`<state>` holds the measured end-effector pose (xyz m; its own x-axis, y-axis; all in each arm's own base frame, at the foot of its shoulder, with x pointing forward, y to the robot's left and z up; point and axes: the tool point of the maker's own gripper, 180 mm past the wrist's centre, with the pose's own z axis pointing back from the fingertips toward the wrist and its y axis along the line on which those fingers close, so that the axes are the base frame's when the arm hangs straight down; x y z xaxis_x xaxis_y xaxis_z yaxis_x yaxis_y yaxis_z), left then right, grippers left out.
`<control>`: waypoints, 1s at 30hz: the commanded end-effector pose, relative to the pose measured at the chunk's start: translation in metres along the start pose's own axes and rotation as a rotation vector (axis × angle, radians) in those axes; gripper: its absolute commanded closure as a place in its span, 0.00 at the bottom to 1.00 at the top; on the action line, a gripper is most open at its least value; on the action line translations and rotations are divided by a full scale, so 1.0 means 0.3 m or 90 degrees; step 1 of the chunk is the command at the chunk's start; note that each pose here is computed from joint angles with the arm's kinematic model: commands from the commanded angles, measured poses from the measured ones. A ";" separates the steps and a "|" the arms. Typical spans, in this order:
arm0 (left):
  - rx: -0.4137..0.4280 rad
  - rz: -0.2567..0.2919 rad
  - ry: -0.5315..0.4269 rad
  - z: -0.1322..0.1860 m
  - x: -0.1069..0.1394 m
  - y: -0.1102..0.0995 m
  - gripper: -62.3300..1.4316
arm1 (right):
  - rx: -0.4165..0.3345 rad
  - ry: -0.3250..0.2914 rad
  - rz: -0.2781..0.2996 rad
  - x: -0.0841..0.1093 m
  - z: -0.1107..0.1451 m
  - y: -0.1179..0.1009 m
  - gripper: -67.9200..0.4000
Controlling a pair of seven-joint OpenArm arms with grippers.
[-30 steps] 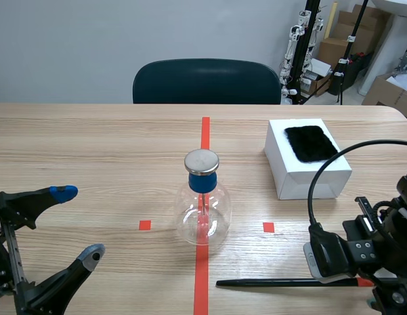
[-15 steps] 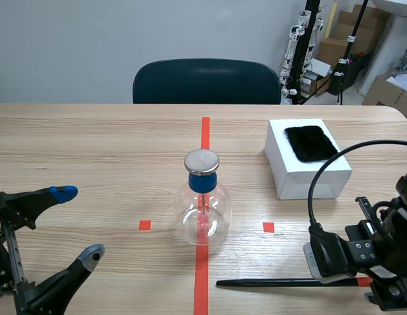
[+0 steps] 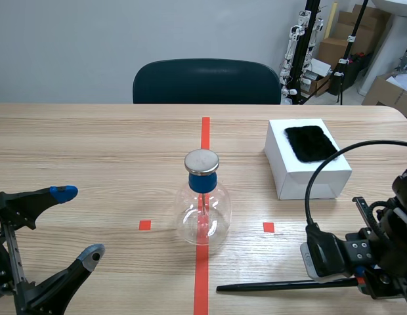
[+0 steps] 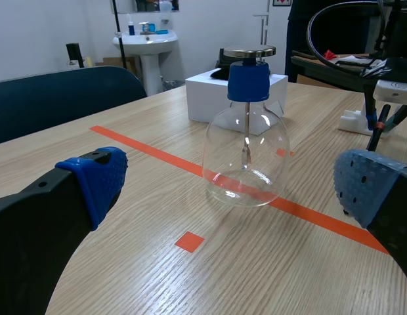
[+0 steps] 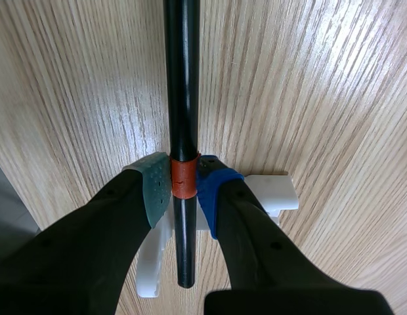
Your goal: Do the electroscope experiment. pick up the black charging rod
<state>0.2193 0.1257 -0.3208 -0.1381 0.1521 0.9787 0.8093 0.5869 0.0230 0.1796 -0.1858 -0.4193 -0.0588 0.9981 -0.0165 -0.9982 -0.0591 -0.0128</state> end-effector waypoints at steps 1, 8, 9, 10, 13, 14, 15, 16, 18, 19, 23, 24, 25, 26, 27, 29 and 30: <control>0.000 -0.009 -0.022 -0.006 0.031 0.015 0.00 | -0.010 0.003 0.002 -0.009 0.015 -0.029 0.99; 0.000 -0.009 -0.022 -0.006 0.031 0.015 0.00 | -0.013 0.006 0.004 -0.012 0.015 -0.031 0.99; 0.000 -0.009 -0.022 -0.006 0.031 0.015 0.00 | -0.013 0.006 0.004 -0.012 0.015 -0.031 0.99; 0.000 -0.009 -0.022 -0.006 0.031 0.015 0.00 | -0.013 0.006 0.004 -0.012 0.015 -0.031 0.99; 0.000 -0.009 -0.022 -0.006 0.031 0.015 0.00 | -0.013 0.003 0.004 -0.010 0.016 -0.031 0.99; 0.000 -0.009 -0.022 -0.006 0.031 0.015 0.00 | -0.013 0.003 0.004 -0.011 0.016 -0.031 0.99; 0.000 -0.009 -0.022 -0.006 0.031 0.015 0.00 | -0.013 0.004 0.004 -0.014 0.017 -0.031 0.99; 0.000 -0.009 -0.022 -0.006 0.031 0.015 0.00 | -0.013 0.001 0.003 -0.014 0.017 -0.030 0.99; 0.000 -0.008 -0.021 -0.006 0.030 0.014 0.00 | -0.014 -0.006 0.002 -0.013 0.020 -0.032 0.99; 0.001 -0.008 -0.021 -0.005 0.030 0.014 0.00 | -0.016 -0.007 0.002 -0.013 0.023 -0.034 0.99; 0.001 -0.008 -0.021 -0.005 0.030 0.014 0.00 | -0.022 -0.011 0.001 -0.019 0.036 -0.042 0.99; 0.001 -0.008 -0.021 -0.005 0.030 0.014 0.00 | -0.024 -0.013 0.003 -0.020 0.040 -0.042 0.99; 0.001 -0.008 -0.021 -0.005 0.030 0.014 0.00 | -0.025 -0.014 0.005 -0.022 0.045 -0.042 0.99; 0.001 -0.008 -0.021 -0.005 0.030 0.014 0.00 | -0.027 -0.015 0.007 -0.023 0.050 -0.042 0.99; 0.001 -0.008 -0.021 -0.005 0.030 0.014 0.00 | -0.029 -0.015 0.009 -0.026 0.055 -0.042 0.99; 0.001 -0.008 -0.021 -0.005 0.030 0.014 0.00 | -0.032 -0.020 0.014 -0.026 0.067 -0.042 0.99; 0.001 -0.008 -0.021 -0.005 0.030 0.014 0.00 | -0.034 -0.022 0.016 -0.025 0.073 -0.042 0.99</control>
<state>0.2191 0.1257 -0.3208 -0.1380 0.1524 0.9786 0.8093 0.5869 0.0227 0.1794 -0.1894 -0.4081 -0.0772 0.9968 0.0213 -0.9966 -0.0765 -0.0292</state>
